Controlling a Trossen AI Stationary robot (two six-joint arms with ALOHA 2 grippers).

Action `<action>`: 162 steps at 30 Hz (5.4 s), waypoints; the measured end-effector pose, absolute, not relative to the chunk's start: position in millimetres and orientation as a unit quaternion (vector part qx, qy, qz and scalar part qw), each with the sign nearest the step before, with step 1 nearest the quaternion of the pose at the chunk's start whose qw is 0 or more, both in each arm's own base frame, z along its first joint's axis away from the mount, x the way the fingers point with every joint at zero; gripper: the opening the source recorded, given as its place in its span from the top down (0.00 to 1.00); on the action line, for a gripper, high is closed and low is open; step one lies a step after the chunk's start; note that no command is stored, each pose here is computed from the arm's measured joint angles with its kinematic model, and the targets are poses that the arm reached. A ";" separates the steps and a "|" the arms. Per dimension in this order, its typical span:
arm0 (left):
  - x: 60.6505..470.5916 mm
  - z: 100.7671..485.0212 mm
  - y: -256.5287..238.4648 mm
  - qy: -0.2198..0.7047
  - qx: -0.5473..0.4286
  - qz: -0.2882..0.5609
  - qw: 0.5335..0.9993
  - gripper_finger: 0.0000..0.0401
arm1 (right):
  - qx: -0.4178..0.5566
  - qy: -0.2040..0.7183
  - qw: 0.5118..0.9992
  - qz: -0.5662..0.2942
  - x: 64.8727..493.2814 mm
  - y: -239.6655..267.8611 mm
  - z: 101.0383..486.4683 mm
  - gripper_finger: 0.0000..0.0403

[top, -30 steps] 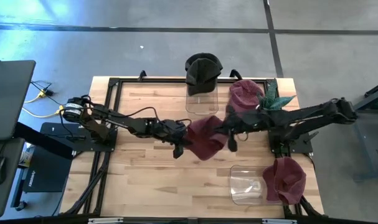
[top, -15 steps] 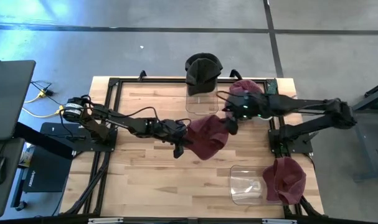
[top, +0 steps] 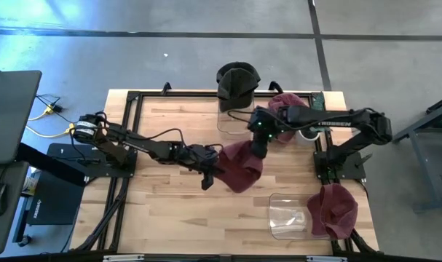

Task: Pick & Place hat
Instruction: Put the left red cap into the bottom transparent bin

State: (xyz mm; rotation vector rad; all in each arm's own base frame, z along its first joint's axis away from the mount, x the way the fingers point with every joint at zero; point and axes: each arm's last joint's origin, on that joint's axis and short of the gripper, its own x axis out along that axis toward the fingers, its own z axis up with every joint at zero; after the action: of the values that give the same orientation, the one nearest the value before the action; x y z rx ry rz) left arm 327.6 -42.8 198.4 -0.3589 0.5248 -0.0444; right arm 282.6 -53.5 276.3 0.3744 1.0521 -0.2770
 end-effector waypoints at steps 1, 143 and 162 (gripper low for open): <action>327.3 198.4 -44.5 0.258 -0.176 -0.024 0.949 1.00 | 0.174 0.502 0.835 -0.142 280.5 -52.4 281.1 0.69; 308.6 198.8 -112.3 0.234 -0.064 0.026 0.970 0.42 | 0.469 0.720 0.354 -0.368 88.9 138.1 329.4 0.48; 308.5 198.7 -112.5 0.235 -0.065 0.023 0.970 0.42 | 0.538 0.668 0.389 -0.338 99.3 123.9 370.6 0.85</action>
State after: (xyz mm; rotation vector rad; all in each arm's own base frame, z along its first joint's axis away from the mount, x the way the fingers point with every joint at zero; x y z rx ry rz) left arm 308.5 -112.5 198.7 -0.1315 0.4751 0.0463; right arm 99.3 123.9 370.6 1.3672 1.6982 -0.8589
